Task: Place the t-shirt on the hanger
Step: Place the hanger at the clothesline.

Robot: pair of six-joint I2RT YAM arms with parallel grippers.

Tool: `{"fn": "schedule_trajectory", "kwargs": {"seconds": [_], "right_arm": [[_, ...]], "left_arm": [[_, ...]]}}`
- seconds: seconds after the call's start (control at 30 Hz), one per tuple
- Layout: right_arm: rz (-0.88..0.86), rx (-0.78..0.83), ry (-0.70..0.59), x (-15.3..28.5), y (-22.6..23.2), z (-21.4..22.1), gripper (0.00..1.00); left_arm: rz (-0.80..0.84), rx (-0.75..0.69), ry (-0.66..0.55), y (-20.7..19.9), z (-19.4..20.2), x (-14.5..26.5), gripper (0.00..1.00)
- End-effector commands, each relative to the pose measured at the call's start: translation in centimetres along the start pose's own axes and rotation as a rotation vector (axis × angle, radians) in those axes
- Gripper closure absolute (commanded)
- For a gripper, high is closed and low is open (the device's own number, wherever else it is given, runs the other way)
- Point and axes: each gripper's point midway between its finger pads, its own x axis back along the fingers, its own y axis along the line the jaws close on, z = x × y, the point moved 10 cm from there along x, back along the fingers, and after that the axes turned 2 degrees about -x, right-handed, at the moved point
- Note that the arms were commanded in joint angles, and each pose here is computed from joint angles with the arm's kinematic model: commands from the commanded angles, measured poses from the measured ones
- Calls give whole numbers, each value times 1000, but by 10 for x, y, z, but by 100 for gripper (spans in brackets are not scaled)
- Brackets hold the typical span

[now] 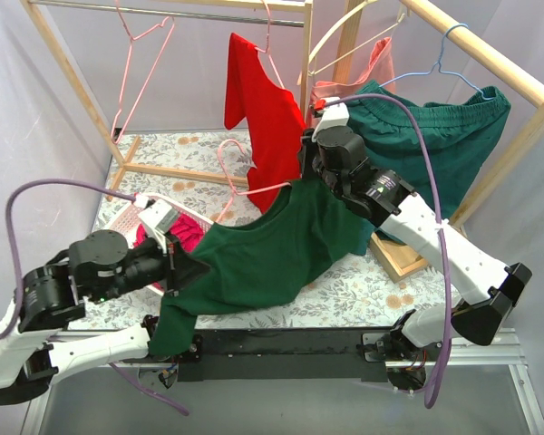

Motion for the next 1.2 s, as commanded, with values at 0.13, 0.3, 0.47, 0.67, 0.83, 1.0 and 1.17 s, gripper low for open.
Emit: {"fn": "schedule_trajectory", "kwargs": {"seconds": [0.13,0.3,0.47,0.67,0.83,1.0,1.17], "right_arm": [[-24,2,12,-16,-5,3,73],[-19,-2,26,-20,-9,6,70],[-1,-8,22,-19,-13,6,70],[5,-17,27,-15,-17,9,70],[4,-23,24,-12,-18,9,70],[9,-18,24,-8,-21,10,70],[6,-21,33,-4,-22,13,70]], "left_arm": [[14,-48,-123,-2,-30,56,100],[-31,-35,-174,2,-40,86,100],[-66,-26,-206,3,-48,97,100],[-182,57,-338,8,-68,112,100],[-372,81,-355,10,-88,91,100],[-604,78,-334,15,-96,50,100],[-718,72,-316,12,-106,7,100]]}}
